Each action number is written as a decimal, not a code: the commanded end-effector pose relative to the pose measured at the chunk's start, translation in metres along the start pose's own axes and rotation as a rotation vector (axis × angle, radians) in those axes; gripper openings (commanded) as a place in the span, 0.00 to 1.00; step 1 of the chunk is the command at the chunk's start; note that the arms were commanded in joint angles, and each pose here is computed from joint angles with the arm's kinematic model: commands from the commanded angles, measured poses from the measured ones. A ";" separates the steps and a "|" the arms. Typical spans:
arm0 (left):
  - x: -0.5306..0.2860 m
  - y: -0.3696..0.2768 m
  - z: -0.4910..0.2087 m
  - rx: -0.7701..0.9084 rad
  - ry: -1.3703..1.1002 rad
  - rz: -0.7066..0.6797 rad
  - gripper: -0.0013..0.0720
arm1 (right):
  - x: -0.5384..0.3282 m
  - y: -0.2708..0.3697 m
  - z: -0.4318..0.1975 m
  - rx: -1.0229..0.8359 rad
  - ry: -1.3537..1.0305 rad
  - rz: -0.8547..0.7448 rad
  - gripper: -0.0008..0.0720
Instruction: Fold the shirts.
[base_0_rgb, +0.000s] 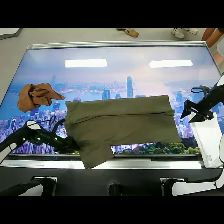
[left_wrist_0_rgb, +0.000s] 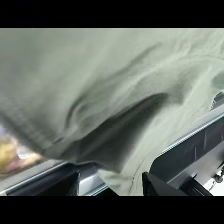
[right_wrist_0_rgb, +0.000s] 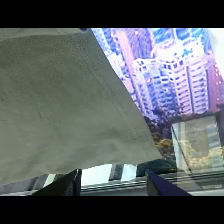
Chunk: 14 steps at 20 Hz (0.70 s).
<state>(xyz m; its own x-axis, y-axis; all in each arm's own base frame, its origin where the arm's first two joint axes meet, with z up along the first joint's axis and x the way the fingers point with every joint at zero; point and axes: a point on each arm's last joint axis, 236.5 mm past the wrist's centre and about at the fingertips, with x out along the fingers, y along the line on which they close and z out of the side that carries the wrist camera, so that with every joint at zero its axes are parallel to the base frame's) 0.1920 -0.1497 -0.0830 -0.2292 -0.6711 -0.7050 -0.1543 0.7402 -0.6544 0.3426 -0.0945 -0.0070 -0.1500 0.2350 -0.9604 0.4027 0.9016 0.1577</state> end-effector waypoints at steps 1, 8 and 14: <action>0.014 -0.005 0.005 0.011 -0.034 0.013 0.63 | 0.000 -0.003 0.000 -0.003 -0.001 -0.016 0.68; 0.022 -0.004 0.014 0.009 -0.075 0.050 0.06 | 0.052 -0.015 -0.036 -0.007 0.095 -0.017 0.77; 0.021 -0.005 0.014 0.016 -0.078 0.049 0.06 | 0.090 -0.028 -0.051 -0.001 0.136 -0.043 0.82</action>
<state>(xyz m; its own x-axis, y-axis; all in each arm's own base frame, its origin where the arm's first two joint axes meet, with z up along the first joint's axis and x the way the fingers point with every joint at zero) 0.2003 -0.1685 -0.0983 -0.1667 -0.6367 -0.7529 -0.1303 0.7711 -0.6232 0.2810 -0.0816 -0.0714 -0.2783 0.2480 -0.9279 0.4009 0.9079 0.1225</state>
